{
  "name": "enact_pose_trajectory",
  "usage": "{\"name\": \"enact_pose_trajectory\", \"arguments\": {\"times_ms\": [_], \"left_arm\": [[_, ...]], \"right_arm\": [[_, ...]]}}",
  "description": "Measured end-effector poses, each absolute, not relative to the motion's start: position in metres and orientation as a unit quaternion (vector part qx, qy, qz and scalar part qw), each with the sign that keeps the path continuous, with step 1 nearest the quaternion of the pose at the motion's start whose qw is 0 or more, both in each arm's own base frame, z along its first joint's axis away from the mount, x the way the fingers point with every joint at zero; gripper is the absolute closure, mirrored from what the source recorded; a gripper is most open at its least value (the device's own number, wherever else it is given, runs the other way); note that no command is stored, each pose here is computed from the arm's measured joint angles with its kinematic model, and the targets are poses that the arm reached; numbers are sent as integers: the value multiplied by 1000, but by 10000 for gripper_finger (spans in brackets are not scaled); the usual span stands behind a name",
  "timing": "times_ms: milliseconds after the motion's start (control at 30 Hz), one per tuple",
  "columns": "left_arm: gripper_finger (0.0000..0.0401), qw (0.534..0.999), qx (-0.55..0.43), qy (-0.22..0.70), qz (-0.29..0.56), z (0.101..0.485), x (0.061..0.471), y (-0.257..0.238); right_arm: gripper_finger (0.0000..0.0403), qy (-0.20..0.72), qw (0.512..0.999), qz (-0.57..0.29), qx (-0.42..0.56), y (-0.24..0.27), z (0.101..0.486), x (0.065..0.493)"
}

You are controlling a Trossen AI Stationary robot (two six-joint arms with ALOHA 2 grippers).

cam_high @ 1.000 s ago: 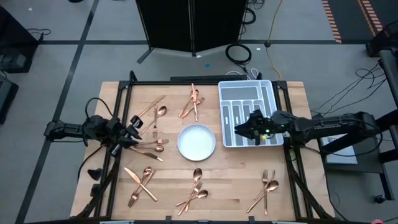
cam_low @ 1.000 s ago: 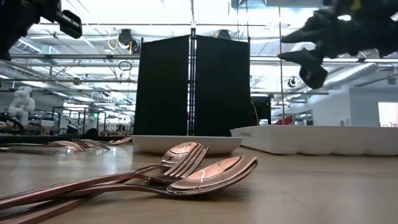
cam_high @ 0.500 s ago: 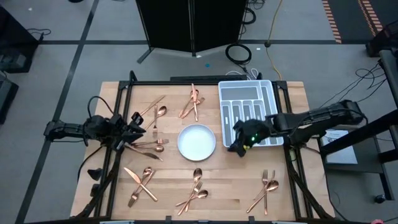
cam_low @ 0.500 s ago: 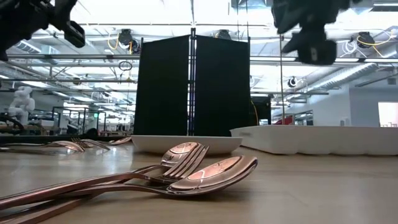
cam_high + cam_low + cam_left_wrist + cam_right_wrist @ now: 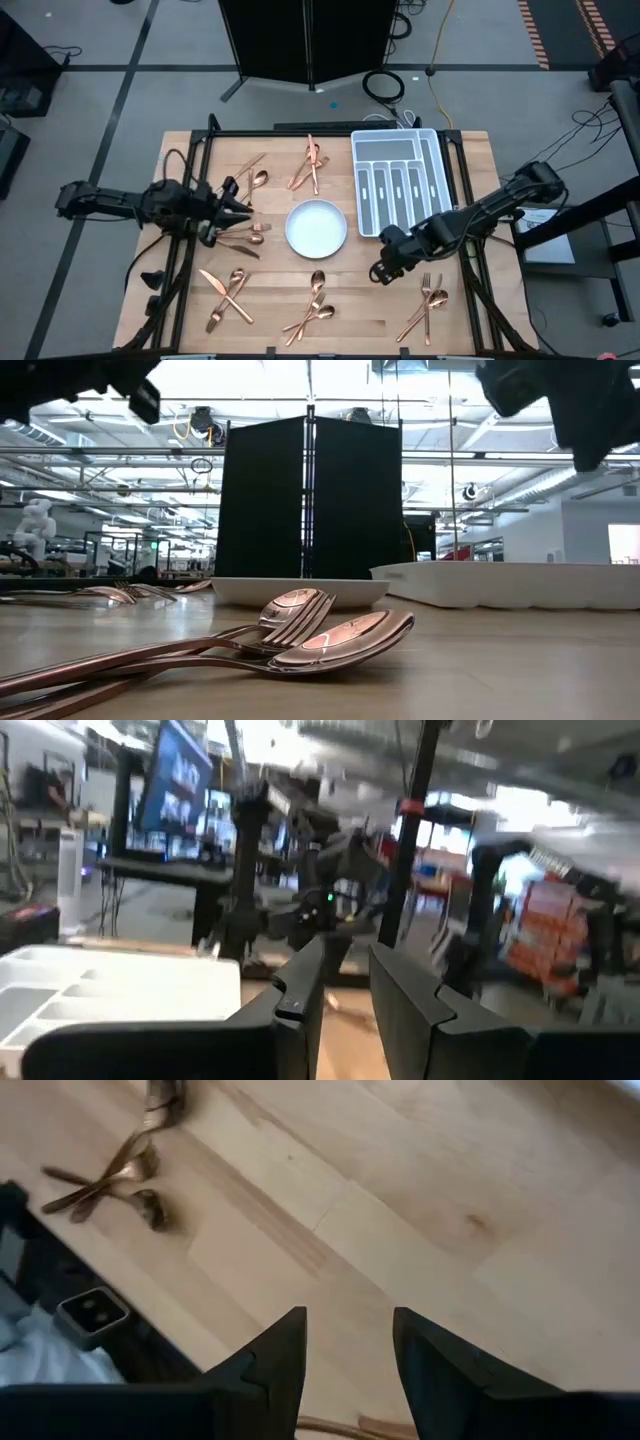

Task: Sort silverware
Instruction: Put the knife in the silverware tray

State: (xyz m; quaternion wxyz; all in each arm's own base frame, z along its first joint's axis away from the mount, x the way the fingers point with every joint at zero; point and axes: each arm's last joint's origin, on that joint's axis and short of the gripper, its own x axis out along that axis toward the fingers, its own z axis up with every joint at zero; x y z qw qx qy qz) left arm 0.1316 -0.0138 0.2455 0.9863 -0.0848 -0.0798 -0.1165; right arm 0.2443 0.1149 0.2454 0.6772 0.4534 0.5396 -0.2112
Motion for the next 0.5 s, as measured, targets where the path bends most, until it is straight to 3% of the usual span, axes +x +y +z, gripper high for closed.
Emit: {"name": "enact_pose_trajectory", "arguments": {"times_ms": [267, 500], "left_arm": [[324, 993, -30, 31, -109, 259, 169, -16], [324, 992, -8, 61, -110, 246, 191, -18]], "right_arm": [[259, 571, 633, -227, 470, 133, 229, 246], [259, 526, 677, -249, 450, 131, 228, 251]]}}
